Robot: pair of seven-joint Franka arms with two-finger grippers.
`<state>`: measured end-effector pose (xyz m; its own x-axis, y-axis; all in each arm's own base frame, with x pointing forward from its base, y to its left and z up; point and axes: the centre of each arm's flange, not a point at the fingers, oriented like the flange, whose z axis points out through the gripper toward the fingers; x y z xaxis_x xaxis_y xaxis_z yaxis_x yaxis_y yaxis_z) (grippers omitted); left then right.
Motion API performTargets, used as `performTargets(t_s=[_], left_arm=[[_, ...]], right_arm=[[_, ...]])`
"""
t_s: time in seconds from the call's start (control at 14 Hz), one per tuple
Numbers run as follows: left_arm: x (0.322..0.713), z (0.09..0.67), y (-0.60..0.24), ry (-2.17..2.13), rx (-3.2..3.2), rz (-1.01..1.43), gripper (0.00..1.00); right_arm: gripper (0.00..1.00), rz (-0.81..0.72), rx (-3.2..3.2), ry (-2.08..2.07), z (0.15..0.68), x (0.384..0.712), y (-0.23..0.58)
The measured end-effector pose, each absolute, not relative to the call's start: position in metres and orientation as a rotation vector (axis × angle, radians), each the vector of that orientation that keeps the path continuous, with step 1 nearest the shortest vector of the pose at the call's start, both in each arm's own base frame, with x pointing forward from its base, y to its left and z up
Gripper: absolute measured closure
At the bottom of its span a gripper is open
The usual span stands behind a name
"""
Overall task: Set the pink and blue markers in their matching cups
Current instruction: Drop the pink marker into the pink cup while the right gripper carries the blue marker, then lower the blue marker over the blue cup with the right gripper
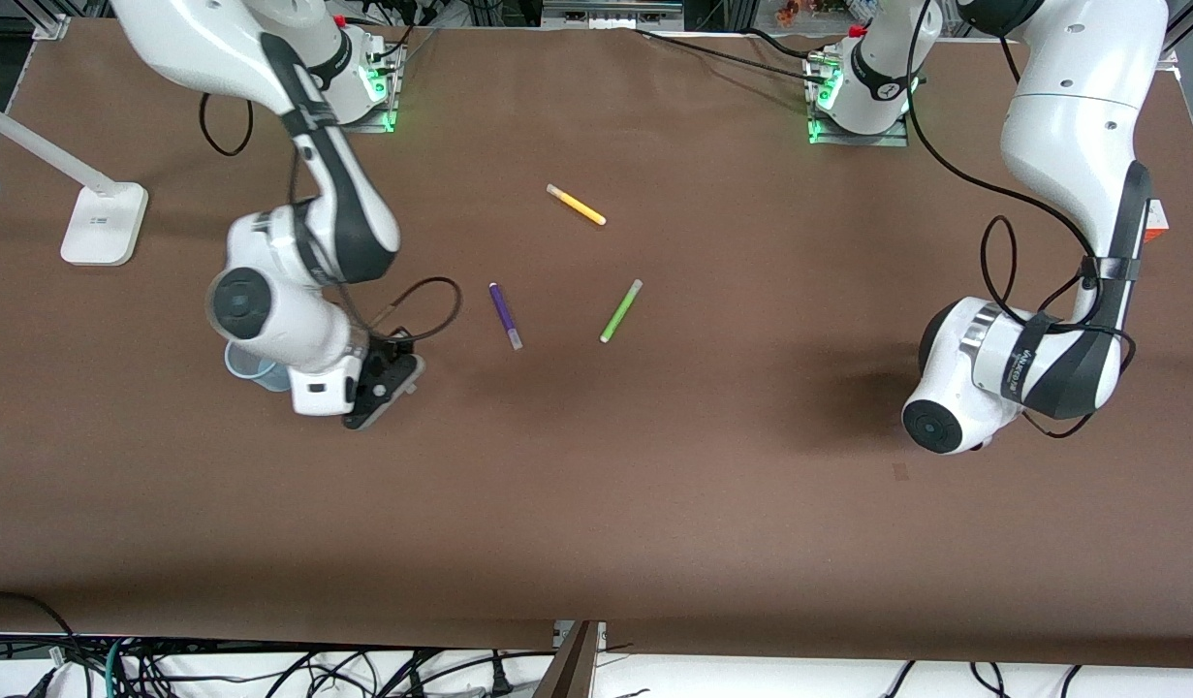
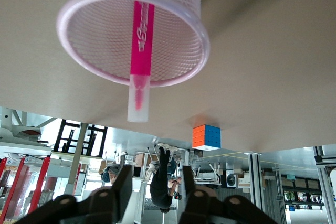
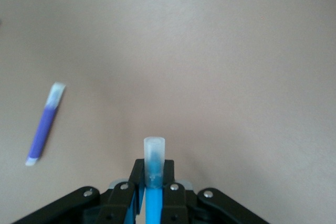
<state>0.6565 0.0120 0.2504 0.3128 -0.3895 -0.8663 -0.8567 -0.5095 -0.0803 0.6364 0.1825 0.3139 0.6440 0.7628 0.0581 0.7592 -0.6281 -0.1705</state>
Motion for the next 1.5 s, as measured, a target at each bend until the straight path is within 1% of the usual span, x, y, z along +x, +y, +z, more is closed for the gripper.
performTargets(t_s=[0.07, 0.21, 0.29, 0.36, 0.5, 0.79, 1.07, 1.29, 1.5], left_arm=[[0.662, 0.259, 0.008, 1.094, -2.05, 1.096, 0.38], [0.674, 0.284, -0.007, 1.061, -2.115, 1.009, 0.2], [0.679, 0.301, -0.017, 1.021, -2.184, 0.948, 0.09], [0.682, 0.321, -0.026, 0.976, -2.259, 0.886, 0.01], [0.681, 0.365, -0.042, 0.873, -2.427, 0.757, 0.0], [0.666, 0.454, -0.075, 0.57, -2.805, 0.483, 0.0], [0.646, 0.532, -0.098, 0.291, -3.025, 0.267, 0.0], [0.625, 0.57, -0.102, 0.242, -3.097, 0.18, 0.0], [0.614, 0.573, -0.085, 0.179, -3.151, 0.08, 0.0]], right_arm=[[0.83, 0.057, -2.624, -1.305, 0.326, 0.64, 0.165], [0.83, 0.09, -2.52, -1.375, 0.342, 0.643, 0.132], [0.83, 0.092, -2.461, -1.412, 0.346, 0.644, 0.116], [0.83, 0.083, -2.399, -1.452, 0.346, 0.644, 0.102], [0.83, 0.043, -2.271, -1.52, 0.345, 0.643, 0.07], [0.83, -0.077, -2.064, -1.591, 0.343, 0.639, 0.008], [0.83, -0.22, -1.9, -1.648, 0.338, 0.636, -0.019], [0.83, -0.297, -1.806, -1.667, 0.321, 0.634, -0.04], [0.83, -0.357, -1.745, -1.654, 0.301, 0.63, -0.062]])
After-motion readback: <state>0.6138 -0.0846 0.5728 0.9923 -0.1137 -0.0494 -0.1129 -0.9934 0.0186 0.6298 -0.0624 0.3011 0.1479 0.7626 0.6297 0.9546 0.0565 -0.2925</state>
